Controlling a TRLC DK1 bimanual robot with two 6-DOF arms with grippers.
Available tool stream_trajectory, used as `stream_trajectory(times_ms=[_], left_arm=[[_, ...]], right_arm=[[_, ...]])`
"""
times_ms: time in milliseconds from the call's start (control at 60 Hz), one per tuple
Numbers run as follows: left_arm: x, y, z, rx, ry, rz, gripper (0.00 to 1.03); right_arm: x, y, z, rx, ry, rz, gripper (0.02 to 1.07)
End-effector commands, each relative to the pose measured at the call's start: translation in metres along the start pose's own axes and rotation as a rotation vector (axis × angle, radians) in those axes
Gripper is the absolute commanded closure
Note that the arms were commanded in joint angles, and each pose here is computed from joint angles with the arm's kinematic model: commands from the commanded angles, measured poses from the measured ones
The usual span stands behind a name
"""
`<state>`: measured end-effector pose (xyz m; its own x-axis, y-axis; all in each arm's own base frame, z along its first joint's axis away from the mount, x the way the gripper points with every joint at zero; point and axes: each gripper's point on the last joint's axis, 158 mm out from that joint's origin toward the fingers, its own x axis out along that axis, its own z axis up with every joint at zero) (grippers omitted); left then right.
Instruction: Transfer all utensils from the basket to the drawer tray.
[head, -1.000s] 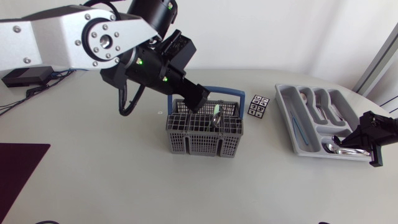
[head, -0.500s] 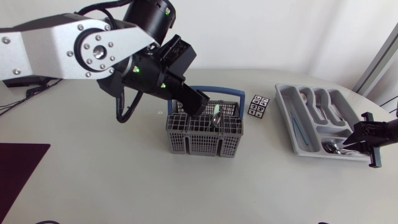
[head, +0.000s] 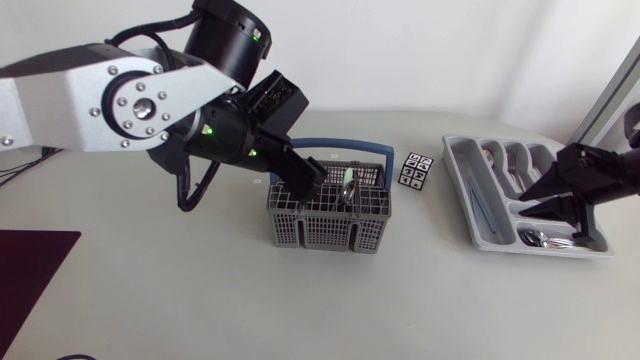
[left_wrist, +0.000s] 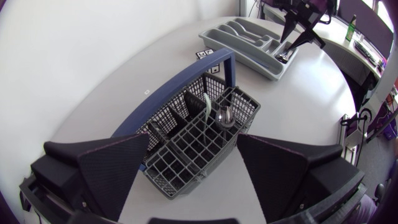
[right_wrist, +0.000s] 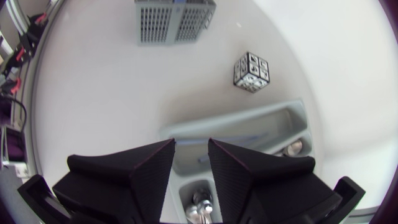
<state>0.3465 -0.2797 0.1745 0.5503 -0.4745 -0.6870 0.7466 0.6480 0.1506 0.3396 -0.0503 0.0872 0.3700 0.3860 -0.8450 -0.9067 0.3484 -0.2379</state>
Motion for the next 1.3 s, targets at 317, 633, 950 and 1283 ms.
stream_trajectory(times_ms=[317, 633, 950, 1283], left_arm=[[-0.003, -0.008, -0.024, 0.074, -0.065, 0.018, 0.04], [0.006, -0.007, -0.039, 0.077, -0.068, 0.031, 0.04], [0.008, -0.004, -0.039, 0.070, -0.092, 0.042, 0.04], [0.009, -0.003, -0.038, 0.067, -0.103, 0.047, 0.04]], right_arm=[[0.037, 0.052, 0.177, 0.291, -0.123, 0.154, 0.63], [0.074, 0.070, 0.244, 0.534, -0.119, 0.270, 0.63], [0.098, 0.074, 0.260, 0.613, -0.124, 0.283, 0.64], [0.108, 0.083, 0.264, 0.643, -0.126, 0.285, 0.71]])
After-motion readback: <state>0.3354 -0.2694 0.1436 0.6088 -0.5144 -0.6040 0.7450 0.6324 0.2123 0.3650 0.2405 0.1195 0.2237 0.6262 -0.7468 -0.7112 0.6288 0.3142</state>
